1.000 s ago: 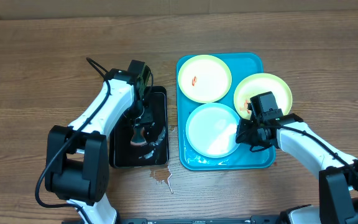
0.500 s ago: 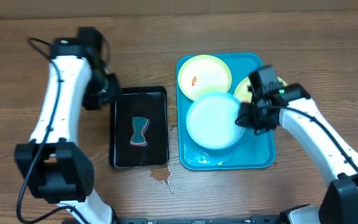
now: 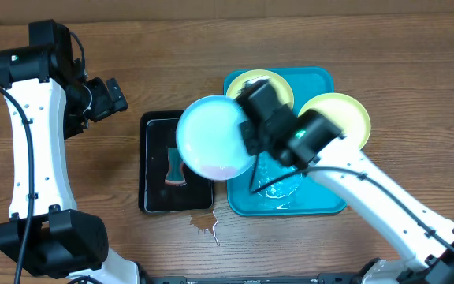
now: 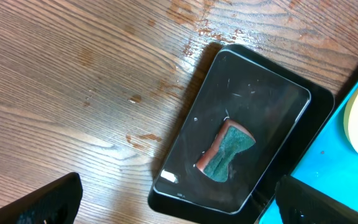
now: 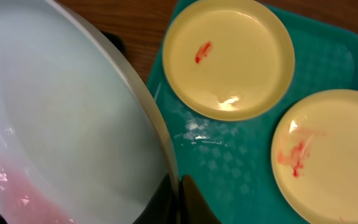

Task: Clean dirty plates on tray and stack at the side
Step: 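Lift the white plate with right gripper and tilt it over black tray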

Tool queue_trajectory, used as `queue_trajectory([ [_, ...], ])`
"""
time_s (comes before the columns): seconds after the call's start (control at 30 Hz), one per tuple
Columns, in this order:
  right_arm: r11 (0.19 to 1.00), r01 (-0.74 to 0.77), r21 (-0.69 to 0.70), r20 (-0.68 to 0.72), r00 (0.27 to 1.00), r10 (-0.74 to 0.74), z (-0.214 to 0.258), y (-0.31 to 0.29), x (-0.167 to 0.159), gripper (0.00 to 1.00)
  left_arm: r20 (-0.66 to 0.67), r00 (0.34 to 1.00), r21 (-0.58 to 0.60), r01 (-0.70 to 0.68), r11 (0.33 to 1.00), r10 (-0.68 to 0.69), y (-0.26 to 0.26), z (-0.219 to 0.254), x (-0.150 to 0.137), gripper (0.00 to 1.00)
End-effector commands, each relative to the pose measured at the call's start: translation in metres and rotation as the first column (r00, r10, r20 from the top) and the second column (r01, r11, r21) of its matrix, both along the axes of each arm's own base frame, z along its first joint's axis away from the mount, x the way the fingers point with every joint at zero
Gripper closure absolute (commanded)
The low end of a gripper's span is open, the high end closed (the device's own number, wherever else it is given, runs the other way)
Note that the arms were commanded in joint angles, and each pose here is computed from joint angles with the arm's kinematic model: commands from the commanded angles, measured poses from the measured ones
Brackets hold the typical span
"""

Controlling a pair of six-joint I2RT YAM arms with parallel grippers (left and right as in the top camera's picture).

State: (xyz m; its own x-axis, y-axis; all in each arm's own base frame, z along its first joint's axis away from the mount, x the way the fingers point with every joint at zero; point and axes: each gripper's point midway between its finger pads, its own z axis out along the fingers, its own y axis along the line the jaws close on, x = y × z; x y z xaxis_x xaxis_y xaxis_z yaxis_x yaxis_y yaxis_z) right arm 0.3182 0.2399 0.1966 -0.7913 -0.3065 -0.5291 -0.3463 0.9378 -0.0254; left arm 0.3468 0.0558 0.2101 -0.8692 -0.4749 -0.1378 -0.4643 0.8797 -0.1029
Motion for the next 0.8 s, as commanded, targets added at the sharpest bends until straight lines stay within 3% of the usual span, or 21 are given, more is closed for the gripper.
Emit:
queue_trajectory([
  [0.0, 0.996, -0.013, -0.093, 0.122, 0.992, 0.025, 0.006, 0.021, 0.002, 0.96, 0.031, 0.999, -0.005, 0.022, 1.0, -0.022, -0.002, 0.009, 0.001, 0.0],
  [0.33, 0.949, 0.054, -0.311, 0.332, 0.942, 0.055, -0.007, 0.051, 0.001, 0.96, 0.036, 0.999, -0.004, 0.021, 1.0, -0.021, -0.002, 0.009, 0.003, 0.0],
  [0.53, 0.928, 0.145, -0.342, 0.534, 0.843, 0.065, 0.029, 0.065, -0.011, 0.96, 0.036, 0.999, -0.004, 0.021, 1.0, -0.021, -0.002, 0.009, 0.003, 0.0],
  [0.77, 0.929, 0.121, -0.349, 0.561, 0.821, 0.103, 0.035, 0.079, -0.027, 0.96, 0.036, 0.999, -0.004, 0.021, 1.0, -0.021, -0.002, 0.009, 0.003, 0.0],
])
